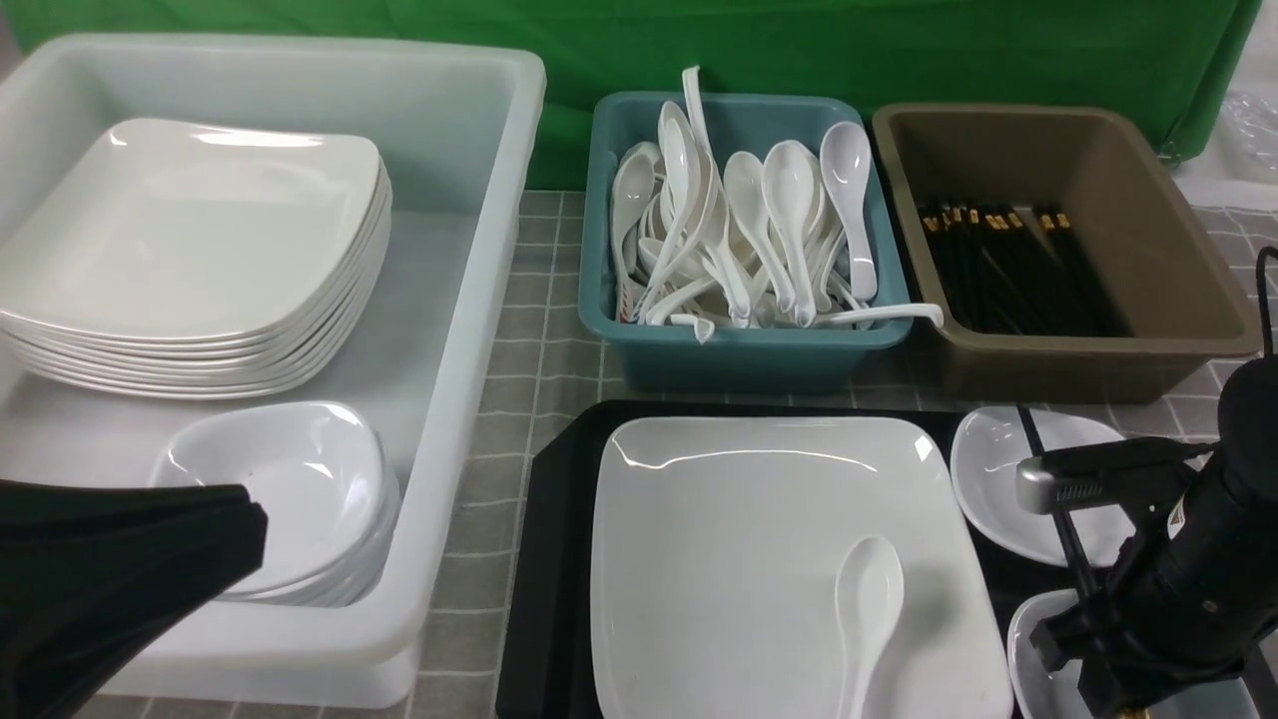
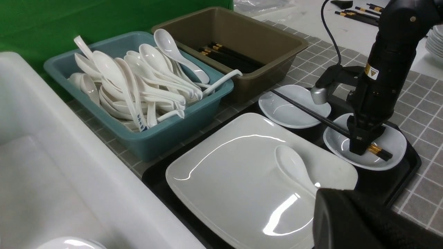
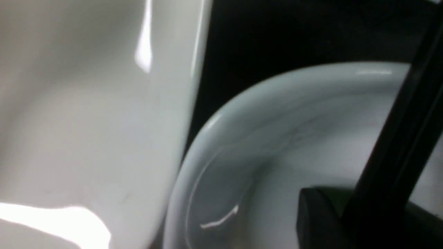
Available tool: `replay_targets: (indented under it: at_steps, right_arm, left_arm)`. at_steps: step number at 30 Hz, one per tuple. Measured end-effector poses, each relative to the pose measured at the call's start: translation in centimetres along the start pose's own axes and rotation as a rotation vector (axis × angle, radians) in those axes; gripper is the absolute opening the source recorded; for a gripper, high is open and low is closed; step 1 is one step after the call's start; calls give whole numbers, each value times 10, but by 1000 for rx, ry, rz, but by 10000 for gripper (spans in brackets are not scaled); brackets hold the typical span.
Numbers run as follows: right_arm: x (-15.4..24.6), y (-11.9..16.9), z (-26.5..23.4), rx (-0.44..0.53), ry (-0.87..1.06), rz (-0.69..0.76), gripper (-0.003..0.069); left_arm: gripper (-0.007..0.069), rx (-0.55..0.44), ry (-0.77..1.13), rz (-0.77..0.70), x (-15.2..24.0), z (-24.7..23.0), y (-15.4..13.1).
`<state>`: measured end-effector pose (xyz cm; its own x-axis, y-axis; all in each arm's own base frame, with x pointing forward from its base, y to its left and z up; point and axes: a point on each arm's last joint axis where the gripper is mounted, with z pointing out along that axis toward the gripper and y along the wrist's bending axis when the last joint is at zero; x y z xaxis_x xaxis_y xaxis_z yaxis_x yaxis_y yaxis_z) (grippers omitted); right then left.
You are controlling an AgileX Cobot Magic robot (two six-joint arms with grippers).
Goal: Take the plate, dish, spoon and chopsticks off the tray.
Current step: Use the right arm to grab a pair of chopsticks from the plate, then use the right arm to put the chopsticks into the small storage box on the right
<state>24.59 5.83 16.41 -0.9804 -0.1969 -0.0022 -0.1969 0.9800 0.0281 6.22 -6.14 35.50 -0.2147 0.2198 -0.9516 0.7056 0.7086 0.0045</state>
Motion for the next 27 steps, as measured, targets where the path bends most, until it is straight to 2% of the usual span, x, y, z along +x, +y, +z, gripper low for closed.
replay_targets:
  at_steps: [1,8,11,13,15,20,21,22,24,25,27]
  right_arm:
    - [1,0,-1,0,5,-22,144]
    - [18,1,-35,-7,-17,-71,146]
    - [26,4,-61,-35,-111,-97,146]
    - [21,8,-95,-61,-315,-98,146]
    - [2,4,-123,-62,-513,-64,146]
    - [-63,-18,-162,-63,-782,52,146]
    - [-72,-21,-159,-64,-782,63,146]
    - [-103,-32,-160,-59,-819,93,146]
    - [-122,-38,-155,-56,-822,105,146]
    - [-150,-47,-143,-55,-809,124,146]
    - [-174,-55,-126,-61,-771,151,161]
  left_arm:
    - [11,0,0,0,0,0,0]
    - [11,-8,-16,5,-1,0,1]
    - [11,-25,-48,9,-4,0,2]
    - [11,-59,-113,20,-10,-1,5]
    - [11,-87,-165,24,-15,-2,8]
    - [11,-118,-225,24,-20,-3,10]
    - [11,-119,-226,24,-20,-3,10]
    - [11,-119,-226,24,-20,-3,10]
    - [11,-118,-225,24,-20,-3,10]
    - [11,-118,-224,24,-20,-3,10]
    - [11,-115,-218,24,-20,-3,10]
